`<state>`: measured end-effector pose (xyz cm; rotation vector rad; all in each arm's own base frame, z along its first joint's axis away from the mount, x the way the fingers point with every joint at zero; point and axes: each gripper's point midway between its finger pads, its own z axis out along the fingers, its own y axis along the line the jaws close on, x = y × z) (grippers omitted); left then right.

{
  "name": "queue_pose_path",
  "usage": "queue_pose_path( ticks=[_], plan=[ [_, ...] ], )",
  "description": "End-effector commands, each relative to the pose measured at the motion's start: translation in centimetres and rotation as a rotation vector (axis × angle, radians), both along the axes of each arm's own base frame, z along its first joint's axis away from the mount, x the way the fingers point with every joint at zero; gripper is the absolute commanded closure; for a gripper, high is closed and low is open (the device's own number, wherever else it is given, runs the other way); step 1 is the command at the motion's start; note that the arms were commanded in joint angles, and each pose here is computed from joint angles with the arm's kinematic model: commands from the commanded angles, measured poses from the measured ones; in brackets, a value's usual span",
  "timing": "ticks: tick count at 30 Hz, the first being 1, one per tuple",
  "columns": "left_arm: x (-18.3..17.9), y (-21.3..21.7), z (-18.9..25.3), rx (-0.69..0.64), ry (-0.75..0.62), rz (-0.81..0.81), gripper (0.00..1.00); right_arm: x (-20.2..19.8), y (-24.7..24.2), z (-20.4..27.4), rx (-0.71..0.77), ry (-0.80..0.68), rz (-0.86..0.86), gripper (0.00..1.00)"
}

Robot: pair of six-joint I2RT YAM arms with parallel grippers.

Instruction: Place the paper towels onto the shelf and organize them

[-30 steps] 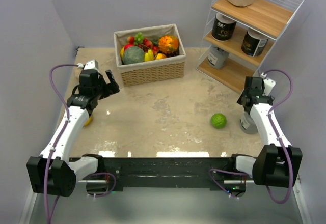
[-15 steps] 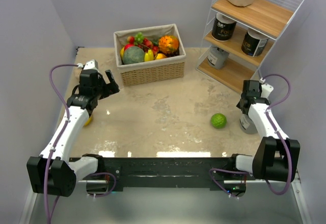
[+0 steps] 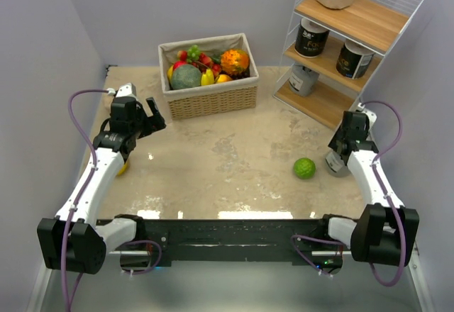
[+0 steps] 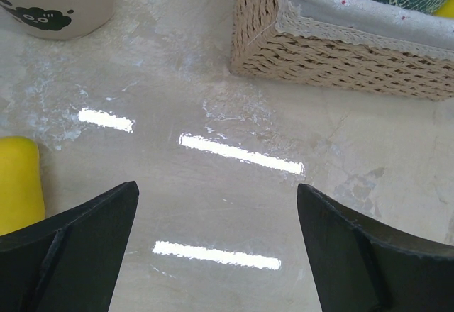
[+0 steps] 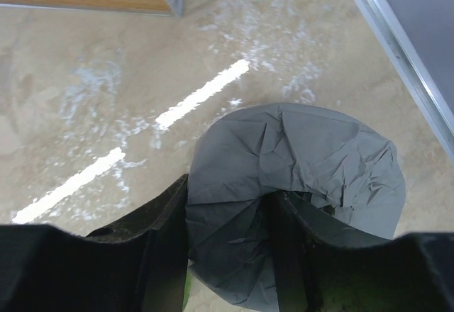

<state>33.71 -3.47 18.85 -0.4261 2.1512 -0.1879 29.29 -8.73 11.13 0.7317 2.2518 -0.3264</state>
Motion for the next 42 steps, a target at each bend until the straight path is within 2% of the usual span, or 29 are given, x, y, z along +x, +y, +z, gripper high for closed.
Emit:
queue_pose_path(
  ticks=[1, 5, 11, 16, 20, 24, 30, 39, 42],
  plan=[
    [0.2, 0.0, 1.6, 0.008, -0.065, -0.002, 0.01, 3.1, 2.1, 3.7, 0.017, -0.138, 0.168, 0.56],
    [0.1, 0.1, 2.2, 0.005, -0.084, 0.0, 0.01, 4.5, 5.0, 5.0, -0.008, -0.177, 0.31, 0.54],
    [-0.2, 0.2, 3.3, 0.004, -0.116, 0.004, 0.01, 8.6, 12.1, 7.7, -0.14, -0.236, 0.592, 0.51],
    [-0.4, 0.3, 4.0, 0.004, -0.142, 0.011, 0.01, 13.0, 15.6, 11.4, -0.296, -0.33, 0.794, 0.51],
    [-0.7, 0.5, 4.7, 0.005, -0.166, 0.022, 0.01, 16.4, 16.0, 11.9, -0.403, -0.292, 0.851, 0.53],
    [-0.8, 0.6, 5.0, 0.004, -0.175, 0.025, 0.01, 18.0, 16.9, 13.1, -0.541, -0.299, 0.968, 0.53],
    [-0.8, 0.6, 5.0, 0.004, -0.176, 0.025, 0.01, 19.4, 15.1, 11.8, -0.726, -0.196, 0.977, 0.52],
    [-0.9, 0.8, 5.3, 0.006, -0.186, 0.034, 0.01, 20.6, 13.1, 7.5, -0.881, -0.038, 0.984, 0.52],
    [-0.9, 0.6, 5.3, -0.001, -0.187, 0.024, 0.01, 21.3, 12.7, 6.6, -0.893, -0.014, 1.005, 0.52]
  ],
)
